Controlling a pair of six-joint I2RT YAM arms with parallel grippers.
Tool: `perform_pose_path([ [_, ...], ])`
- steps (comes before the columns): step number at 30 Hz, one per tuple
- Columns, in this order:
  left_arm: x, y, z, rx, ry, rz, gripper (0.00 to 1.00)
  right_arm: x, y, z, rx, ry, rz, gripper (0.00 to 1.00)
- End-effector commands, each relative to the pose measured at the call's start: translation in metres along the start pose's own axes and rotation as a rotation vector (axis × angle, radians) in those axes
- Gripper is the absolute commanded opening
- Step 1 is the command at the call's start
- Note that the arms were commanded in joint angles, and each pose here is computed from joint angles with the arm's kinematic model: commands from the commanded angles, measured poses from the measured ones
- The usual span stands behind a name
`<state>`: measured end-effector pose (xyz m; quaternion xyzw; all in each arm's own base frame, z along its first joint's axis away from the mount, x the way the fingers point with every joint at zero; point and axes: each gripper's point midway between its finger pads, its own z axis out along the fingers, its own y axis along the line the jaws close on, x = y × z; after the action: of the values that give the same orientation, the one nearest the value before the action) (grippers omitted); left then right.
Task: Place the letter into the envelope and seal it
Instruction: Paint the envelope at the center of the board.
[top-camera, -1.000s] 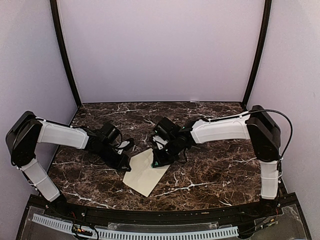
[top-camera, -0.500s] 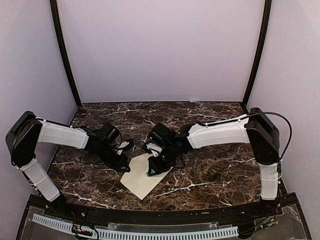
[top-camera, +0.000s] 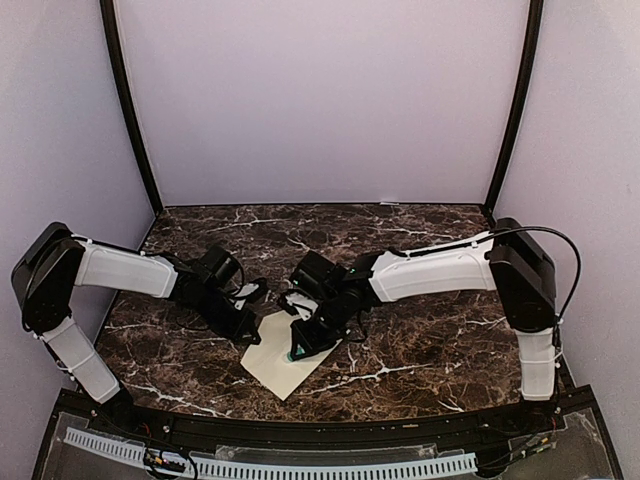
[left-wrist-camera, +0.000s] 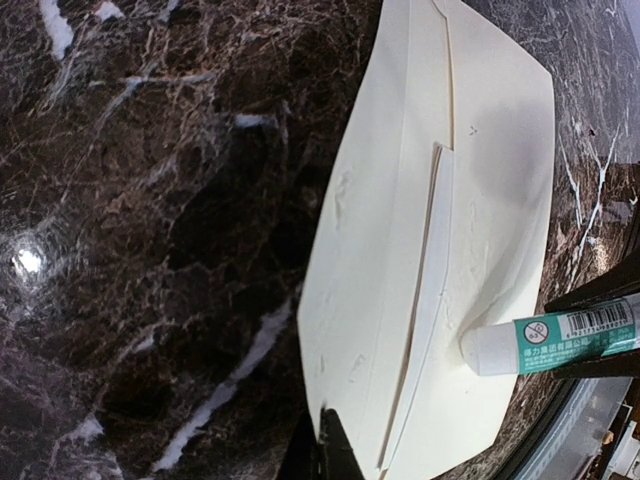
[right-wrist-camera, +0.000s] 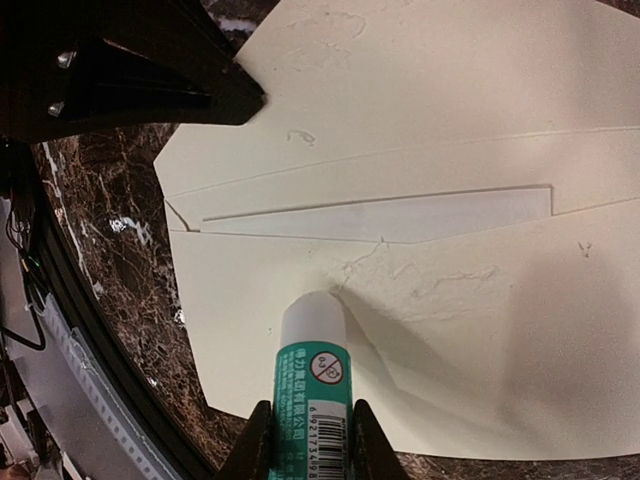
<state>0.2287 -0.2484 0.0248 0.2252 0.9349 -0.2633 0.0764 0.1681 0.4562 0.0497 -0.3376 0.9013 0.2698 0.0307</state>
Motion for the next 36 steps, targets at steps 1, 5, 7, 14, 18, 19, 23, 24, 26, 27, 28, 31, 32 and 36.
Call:
perform_pose_path([
  [1,0.000,0.000,-0.001,-0.008,0.007,0.010,0.00,0.003,-0.014,0.004,0.084,0.015,0.038,0.13],
  [5,0.000,0.000,-0.001,-0.007,0.007,0.015,0.00,-0.001,-0.034,0.000,0.134,-0.009,0.092,0.13],
  [7,0.000,-0.001,-0.001,-0.001,0.006,0.016,0.00,-0.005,-0.046,-0.005,0.158,-0.029,0.120,0.13],
  [14,0.001,-0.001,0.000,-0.001,0.010,0.018,0.00,-0.020,-0.077,-0.015,0.195,-0.082,0.176,0.13],
  [18,0.001,-0.001,-0.001,-0.003,0.010,0.017,0.00,-0.025,-0.090,-0.019,0.214,-0.097,0.190,0.13],
  [19,0.001,-0.001,-0.001,-0.004,0.010,0.018,0.00,-0.026,-0.094,-0.019,0.223,-0.100,0.193,0.13],
  [23,0.001,0.000,0.000,-0.006,0.011,0.019,0.00,-0.028,-0.106,-0.023,0.246,-0.107,0.208,0.12],
  [24,0.001,0.000,0.000,-0.005,0.011,0.019,0.00,-0.028,-0.108,-0.023,0.252,-0.108,0.212,0.12],
  [26,0.001,0.000,0.000,-0.006,0.012,0.019,0.00,-0.030,-0.113,-0.025,0.261,-0.113,0.218,0.12],
  [27,0.001,0.000,0.000,-0.007,0.013,0.018,0.00,-0.031,-0.114,-0.025,0.263,-0.116,0.221,0.12],
  [28,0.002,0.000,0.000,-0.007,0.015,0.017,0.00,-0.031,-0.115,-0.025,0.263,-0.117,0.221,0.12],
  [31,0.001,0.000,0.000,-0.008,0.013,0.016,0.00,-0.033,-0.117,-0.026,0.264,-0.121,0.223,0.12],
  [32,0.002,0.000,0.000,-0.008,0.014,0.018,0.00,-0.033,-0.116,-0.026,0.258,-0.120,0.219,0.12],
  [36,0.001,0.000,0.000,-0.008,0.013,0.018,0.00,-0.032,-0.106,-0.025,0.219,-0.111,0.187,0.13],
])
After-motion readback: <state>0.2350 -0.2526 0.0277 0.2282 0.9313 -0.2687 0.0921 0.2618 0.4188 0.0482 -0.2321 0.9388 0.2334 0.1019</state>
